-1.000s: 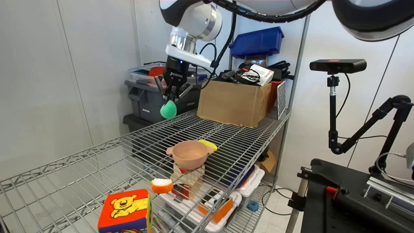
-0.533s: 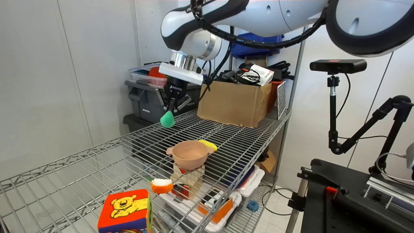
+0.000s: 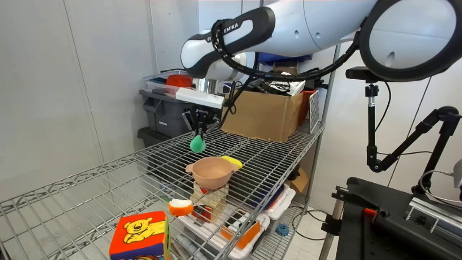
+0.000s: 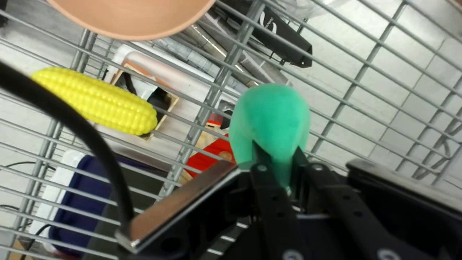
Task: Remove the green plushy from the pot and put it on the rack
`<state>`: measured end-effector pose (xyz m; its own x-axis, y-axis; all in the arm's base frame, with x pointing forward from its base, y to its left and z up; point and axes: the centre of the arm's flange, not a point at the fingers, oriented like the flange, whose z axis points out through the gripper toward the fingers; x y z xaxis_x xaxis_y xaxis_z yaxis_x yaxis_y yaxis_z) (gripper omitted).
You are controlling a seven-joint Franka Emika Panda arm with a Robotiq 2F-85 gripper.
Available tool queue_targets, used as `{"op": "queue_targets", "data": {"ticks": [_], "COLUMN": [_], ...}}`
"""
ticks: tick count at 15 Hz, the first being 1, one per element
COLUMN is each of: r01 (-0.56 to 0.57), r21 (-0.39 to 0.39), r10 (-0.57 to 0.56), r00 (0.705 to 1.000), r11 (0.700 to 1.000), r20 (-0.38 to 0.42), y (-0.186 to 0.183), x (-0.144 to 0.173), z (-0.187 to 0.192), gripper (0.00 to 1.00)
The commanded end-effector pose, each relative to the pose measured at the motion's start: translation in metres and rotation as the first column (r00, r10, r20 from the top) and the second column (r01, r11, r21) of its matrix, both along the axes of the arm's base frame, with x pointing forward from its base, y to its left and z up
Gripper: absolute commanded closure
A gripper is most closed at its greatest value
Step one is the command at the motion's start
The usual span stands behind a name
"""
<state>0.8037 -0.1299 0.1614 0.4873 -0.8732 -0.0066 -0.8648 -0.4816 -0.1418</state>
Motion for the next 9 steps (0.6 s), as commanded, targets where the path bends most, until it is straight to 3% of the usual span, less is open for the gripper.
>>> {"op": "queue_targets", "data": {"ticks": [1,6,7,9], "r01": [0.079,0.129,0.134,0.138], "r21": [-0.048,-0.078,-0.082,-0.084], "r10": [-0.083,-0.139,-0.146,-0.152], "r00": [0.994,0.978,0.975,0.970], "r11": [0.996,0.989,0.988,0.987], "r20": [-0.065,-0.153,-0.167,-0.191], "y": [-0.011,-0.013,-0.013,-0.013], "x": [0.072,0.061,0.060,0.058], "z": [-0.016,-0.031,-0.032,-0.034], "gripper": [0.96,0.96,0.60,0.52]}}
